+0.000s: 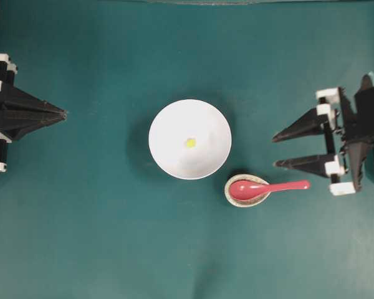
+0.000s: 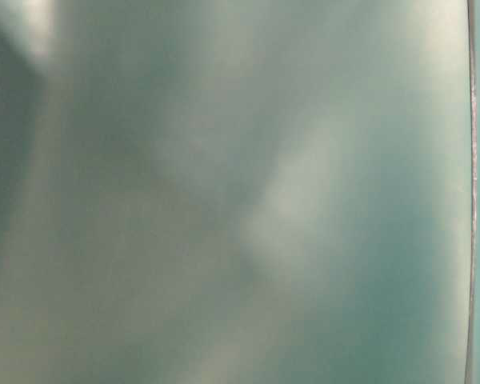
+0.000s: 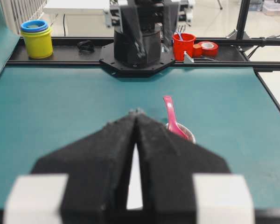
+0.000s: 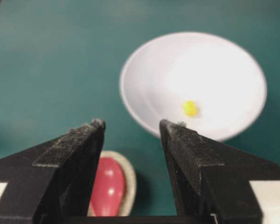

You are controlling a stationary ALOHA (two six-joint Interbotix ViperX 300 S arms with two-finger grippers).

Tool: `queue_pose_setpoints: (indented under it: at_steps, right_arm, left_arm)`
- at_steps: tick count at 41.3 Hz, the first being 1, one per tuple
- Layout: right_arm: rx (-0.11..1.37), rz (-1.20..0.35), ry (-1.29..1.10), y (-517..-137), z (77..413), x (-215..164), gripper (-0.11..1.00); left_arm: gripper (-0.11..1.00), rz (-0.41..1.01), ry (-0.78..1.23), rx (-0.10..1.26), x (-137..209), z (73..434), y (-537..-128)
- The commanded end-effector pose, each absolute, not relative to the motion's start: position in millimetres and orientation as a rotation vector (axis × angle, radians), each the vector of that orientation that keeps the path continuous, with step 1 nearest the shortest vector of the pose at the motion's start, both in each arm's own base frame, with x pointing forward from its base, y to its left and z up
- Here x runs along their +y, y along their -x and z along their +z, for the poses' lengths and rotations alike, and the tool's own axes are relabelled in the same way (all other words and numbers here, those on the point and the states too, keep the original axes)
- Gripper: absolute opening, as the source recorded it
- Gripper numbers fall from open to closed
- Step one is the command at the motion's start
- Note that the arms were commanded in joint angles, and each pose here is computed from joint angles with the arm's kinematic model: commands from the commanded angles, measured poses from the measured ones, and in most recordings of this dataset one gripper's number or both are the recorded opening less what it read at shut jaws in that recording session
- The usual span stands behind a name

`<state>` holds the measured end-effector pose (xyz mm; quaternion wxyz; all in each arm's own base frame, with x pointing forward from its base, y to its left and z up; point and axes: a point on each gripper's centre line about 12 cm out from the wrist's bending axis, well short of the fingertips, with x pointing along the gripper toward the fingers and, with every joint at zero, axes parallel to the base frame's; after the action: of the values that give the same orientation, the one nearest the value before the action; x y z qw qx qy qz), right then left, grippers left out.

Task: Scoop the yellow hexagonal prism block from the bowl with a spoon using the right arm.
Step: 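Move the right gripper left to the red spoon handle on the dish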

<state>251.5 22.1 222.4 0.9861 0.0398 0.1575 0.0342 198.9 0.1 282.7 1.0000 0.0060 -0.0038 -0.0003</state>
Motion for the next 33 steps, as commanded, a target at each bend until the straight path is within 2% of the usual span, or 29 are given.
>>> queue_pose_setpoints:
  at_steps: [1,16,33]
  right_arm:
    - [0.309,0.084,-0.088,-260,218,28,0.56]
    - [0.371,0.104,-0.137,-272,173,47,0.56]
    - [0.317,0.095,-0.166,-252,130,59,0.56]
  left_arm:
    - [0.00,-0.001,-0.015,-0.032,0,292,-201]
    - [0.00,-0.001,-0.015,-0.032,0,292,-201]
    - [0.00,0.001,-0.015,-0.032,0,292,-202]
